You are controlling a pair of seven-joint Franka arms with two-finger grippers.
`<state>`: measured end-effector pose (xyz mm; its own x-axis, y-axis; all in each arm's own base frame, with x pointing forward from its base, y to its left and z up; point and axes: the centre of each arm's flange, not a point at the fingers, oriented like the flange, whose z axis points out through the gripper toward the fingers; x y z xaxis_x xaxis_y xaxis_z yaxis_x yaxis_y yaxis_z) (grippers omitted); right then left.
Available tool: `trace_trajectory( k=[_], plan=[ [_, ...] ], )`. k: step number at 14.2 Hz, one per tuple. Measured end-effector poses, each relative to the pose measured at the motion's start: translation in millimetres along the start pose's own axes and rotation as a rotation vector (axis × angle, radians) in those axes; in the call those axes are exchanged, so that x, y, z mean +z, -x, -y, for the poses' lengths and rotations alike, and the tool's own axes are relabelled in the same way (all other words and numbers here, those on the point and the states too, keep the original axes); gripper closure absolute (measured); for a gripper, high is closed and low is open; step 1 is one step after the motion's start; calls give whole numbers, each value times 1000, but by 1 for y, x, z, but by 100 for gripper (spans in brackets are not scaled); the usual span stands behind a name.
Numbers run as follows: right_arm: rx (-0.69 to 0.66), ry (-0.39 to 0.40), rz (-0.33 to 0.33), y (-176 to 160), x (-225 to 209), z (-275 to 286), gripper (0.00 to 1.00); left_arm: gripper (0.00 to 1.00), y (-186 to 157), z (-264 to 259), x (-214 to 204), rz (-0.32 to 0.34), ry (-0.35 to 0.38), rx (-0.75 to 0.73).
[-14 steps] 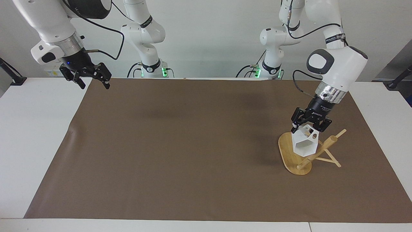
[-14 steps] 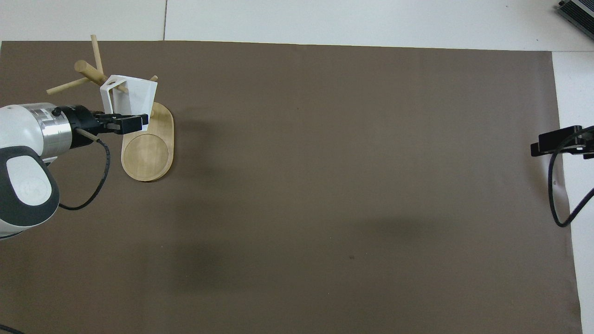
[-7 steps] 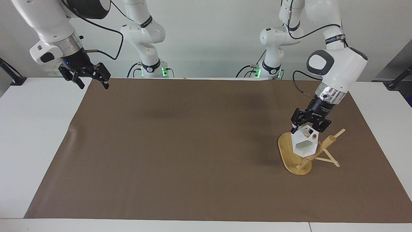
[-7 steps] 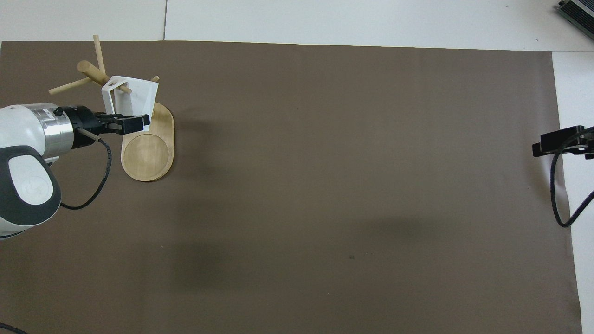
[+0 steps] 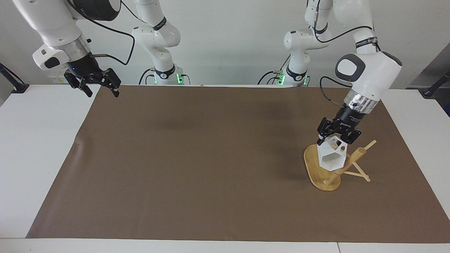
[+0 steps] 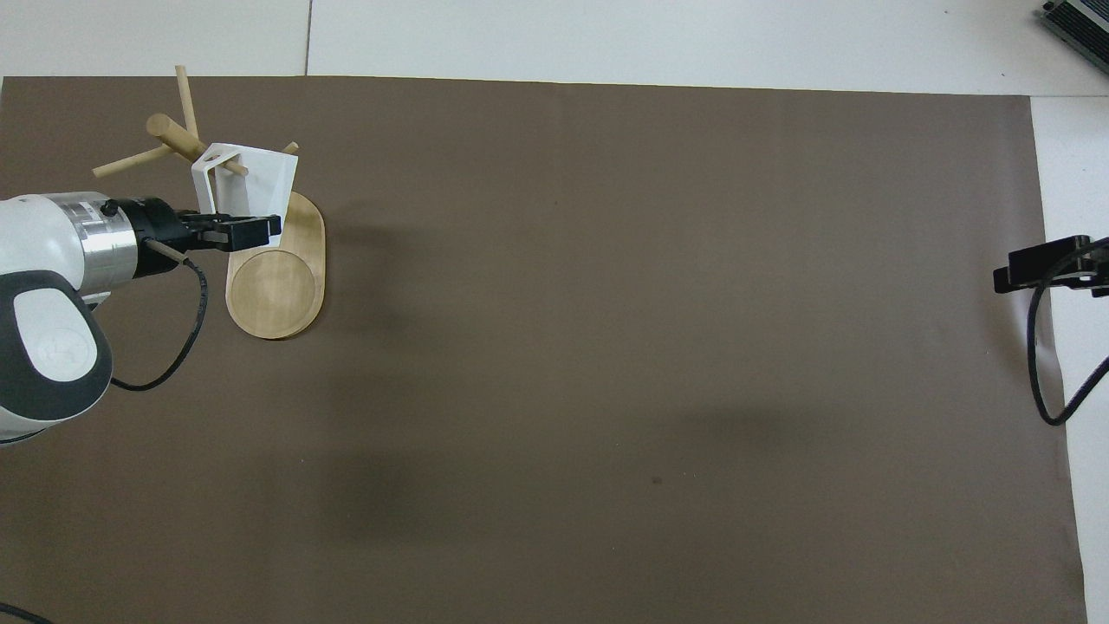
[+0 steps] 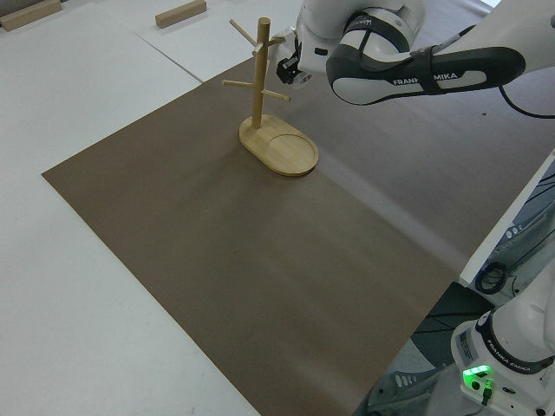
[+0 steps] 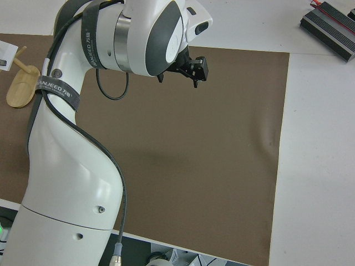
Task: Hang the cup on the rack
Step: 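Open the left gripper and release the cup on the peg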
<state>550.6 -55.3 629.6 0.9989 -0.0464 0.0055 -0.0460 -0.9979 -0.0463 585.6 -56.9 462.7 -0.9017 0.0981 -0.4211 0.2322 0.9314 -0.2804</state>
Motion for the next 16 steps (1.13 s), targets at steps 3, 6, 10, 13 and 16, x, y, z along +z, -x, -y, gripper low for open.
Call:
trace_trajectory(
  k=[3,6,10,13,16],
  plan=[
    [-3,0,0,0,0,1,0,8,-2,0,2,-17,-7,-1],
    [-3,0,0,0,0,2,0,0,-3,1,3,-26,-11,-1],
    [-6,0,0,0,0,3,0,0,1,4,-3,-46,-27,18],
    [-7,0,0,0,0,4,0,0,6,7,-25,-62,-42,100],
    [-7,0,0,0,0,4,0,0,6,17,-60,-53,-55,290]
  ],
)
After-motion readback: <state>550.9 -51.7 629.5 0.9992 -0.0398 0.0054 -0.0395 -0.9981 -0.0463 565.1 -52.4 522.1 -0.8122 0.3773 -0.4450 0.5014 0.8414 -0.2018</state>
